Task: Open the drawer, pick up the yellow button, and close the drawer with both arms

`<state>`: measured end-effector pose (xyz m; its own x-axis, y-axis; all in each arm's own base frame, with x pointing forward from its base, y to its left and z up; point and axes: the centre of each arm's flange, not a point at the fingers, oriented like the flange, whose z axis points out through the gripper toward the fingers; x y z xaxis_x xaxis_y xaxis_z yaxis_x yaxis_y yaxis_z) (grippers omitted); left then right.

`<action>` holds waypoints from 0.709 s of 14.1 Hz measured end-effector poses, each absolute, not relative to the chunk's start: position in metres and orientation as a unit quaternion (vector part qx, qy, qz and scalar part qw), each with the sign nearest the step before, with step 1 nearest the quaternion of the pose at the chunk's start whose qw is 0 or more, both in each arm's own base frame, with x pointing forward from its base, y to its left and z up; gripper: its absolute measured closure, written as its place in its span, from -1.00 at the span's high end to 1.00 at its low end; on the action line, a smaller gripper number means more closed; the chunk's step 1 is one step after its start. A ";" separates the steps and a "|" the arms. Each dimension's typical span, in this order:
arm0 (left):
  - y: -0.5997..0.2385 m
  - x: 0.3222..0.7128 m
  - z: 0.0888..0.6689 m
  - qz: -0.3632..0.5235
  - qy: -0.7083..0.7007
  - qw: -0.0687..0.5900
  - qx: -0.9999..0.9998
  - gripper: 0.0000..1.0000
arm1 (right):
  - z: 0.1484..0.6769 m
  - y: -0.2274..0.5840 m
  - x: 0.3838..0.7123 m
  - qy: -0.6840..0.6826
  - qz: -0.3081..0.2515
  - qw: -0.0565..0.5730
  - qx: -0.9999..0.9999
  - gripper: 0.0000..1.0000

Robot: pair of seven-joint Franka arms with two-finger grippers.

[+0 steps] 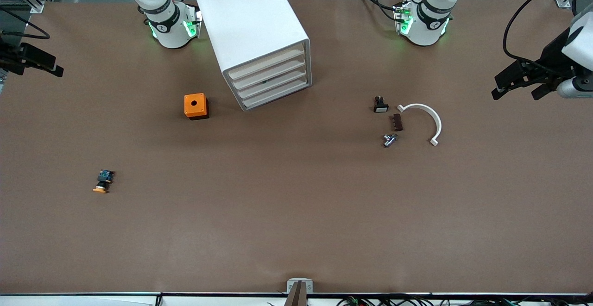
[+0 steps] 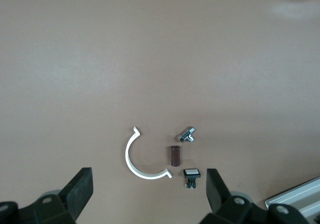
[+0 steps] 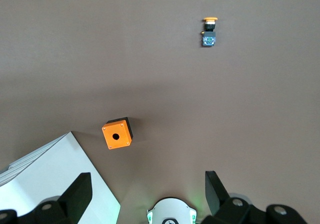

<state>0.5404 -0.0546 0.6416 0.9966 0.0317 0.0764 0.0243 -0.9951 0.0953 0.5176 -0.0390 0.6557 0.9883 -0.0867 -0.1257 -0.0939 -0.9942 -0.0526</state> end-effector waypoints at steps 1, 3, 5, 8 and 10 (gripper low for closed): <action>-0.054 0.539 0.642 0.034 0.018 0.046 0.998 1.00 | 0.658 -0.041 0.517 0.047 0.057 0.029 -0.997 1.00; -0.053 0.537 0.641 0.025 0.026 0.044 0.998 1.00 | 0.662 -0.045 0.516 0.046 0.047 0.028 -0.997 1.00; -0.053 0.536 0.640 0.020 0.029 0.043 0.998 1.00 | 0.665 -0.047 0.516 0.042 0.042 0.027 -0.998 1.00; -0.052 0.536 0.640 0.020 0.030 0.043 0.998 1.00 | 0.668 -0.036 0.514 0.031 0.037 0.024 -0.999 1.00; -0.051 0.536 0.641 0.019 0.029 0.036 0.999 1.00 | 0.671 -0.034 0.513 0.029 0.035 0.022 -0.999 1.00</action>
